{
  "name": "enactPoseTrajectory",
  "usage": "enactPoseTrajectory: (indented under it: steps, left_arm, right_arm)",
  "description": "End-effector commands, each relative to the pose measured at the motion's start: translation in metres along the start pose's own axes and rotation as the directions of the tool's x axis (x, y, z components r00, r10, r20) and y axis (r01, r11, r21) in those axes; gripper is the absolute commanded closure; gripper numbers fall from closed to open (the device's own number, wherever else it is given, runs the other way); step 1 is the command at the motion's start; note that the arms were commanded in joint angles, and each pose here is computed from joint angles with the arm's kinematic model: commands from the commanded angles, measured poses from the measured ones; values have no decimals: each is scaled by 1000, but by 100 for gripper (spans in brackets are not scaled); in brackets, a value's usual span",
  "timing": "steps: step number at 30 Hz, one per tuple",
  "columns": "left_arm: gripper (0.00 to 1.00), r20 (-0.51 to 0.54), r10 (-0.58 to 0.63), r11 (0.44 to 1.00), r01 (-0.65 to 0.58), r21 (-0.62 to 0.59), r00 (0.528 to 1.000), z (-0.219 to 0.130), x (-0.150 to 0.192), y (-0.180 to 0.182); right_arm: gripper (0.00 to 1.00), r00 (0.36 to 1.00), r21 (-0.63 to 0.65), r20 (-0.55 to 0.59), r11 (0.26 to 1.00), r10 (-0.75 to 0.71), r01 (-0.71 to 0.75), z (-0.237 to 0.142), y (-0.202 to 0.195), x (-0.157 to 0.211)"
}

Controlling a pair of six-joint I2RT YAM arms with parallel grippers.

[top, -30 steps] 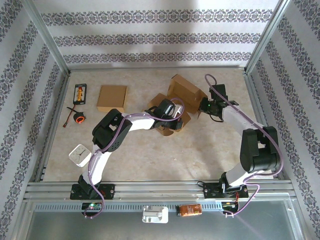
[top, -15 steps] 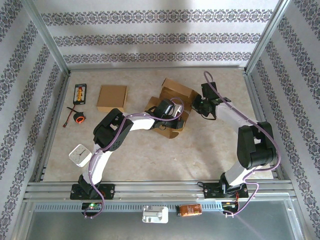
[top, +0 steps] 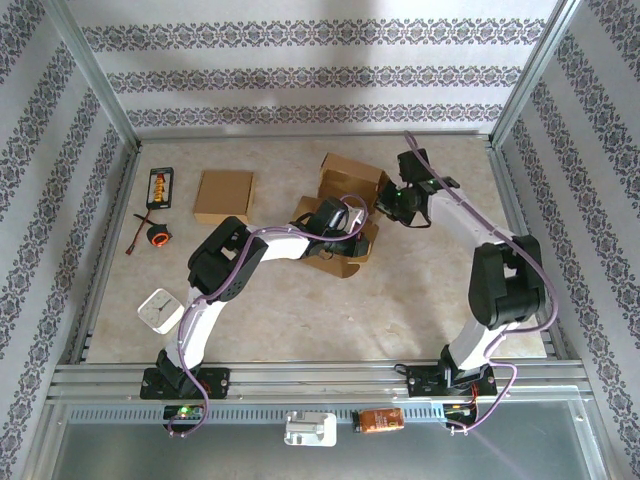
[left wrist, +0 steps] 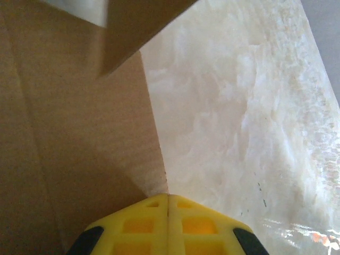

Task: Fold the paper box

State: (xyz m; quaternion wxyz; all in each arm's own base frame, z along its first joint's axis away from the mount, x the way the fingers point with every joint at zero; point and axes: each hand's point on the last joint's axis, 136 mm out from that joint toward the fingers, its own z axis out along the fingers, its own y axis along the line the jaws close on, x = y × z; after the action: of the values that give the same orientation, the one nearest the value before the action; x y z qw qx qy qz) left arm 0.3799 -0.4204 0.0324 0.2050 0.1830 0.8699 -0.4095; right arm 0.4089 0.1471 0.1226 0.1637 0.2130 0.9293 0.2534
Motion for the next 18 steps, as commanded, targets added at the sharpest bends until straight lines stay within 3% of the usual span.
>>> enactPoseTrajectory:
  steps: [1, 4, 12, 18]
  left_arm:
    - [100, -18, -34, 999, 34, 5, 999, 8, 5, 11]
    - [100, -14, -28, 1000, 28, 3, 1000, 6, 5, 10]
    - [100, 37, -20, 999, 18, 44, 999, -1, -8, -3]
    - [80, 215, 55, 997, -66, 47, 975, -54, -38, -35]
  right_arm:
    - [86, 984, -114, -161, 992, -78, 60, 6, 25, 20]
    - [86, 963, -146, -253, 988, -89, 53, 11, 24, 30]
    - [84, 962, 18, -243, 991, -121, 130, 48, -5, 43]
    - [84, 967, 141, -150, 963, -208, 229, 41, -15, 27]
